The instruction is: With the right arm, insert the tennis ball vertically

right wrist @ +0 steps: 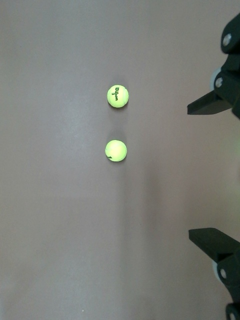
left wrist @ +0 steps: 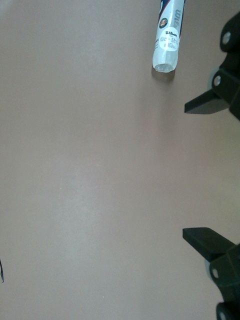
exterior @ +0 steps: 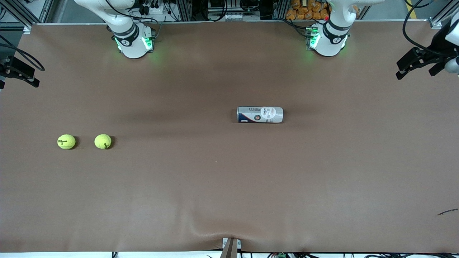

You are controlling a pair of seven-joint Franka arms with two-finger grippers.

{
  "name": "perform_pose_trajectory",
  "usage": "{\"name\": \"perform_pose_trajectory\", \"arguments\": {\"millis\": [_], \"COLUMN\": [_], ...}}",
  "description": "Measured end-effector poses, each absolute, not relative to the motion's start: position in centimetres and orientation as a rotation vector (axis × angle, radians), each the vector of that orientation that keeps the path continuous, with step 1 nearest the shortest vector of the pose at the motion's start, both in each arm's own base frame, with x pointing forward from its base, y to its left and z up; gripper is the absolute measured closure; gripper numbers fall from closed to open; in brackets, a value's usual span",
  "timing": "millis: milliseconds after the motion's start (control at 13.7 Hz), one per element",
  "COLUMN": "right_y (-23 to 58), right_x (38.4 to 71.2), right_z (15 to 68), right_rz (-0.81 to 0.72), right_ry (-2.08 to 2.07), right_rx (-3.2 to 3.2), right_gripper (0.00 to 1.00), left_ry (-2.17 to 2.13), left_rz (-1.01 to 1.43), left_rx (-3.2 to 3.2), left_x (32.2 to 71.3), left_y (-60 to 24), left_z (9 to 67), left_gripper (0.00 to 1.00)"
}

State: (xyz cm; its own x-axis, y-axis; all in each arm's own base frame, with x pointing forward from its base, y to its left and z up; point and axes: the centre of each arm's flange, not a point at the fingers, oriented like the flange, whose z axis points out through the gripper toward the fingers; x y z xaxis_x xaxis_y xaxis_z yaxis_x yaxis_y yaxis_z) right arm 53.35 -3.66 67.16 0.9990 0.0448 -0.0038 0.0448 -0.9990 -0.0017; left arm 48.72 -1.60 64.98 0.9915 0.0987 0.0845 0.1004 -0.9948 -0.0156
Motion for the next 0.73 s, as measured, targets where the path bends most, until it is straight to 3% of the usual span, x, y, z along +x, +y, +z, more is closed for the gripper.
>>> {"name": "perform_pose_trajectory", "arguments": {"millis": [732], "right_y": [-4.03], "right_x": [53.32], "right_z": [67.15], "right_rz": [0.007], "right_ry": [-0.059], "right_rx": [-3.139], "right_gripper": [0.0], "left_ry": [-0.135], "left_rz": [-0.062], "left_rx": [-3.116], "left_x": [49.52], "left_y": [-2.26], "left_z": [64.98], "left_gripper": [0.0]}}
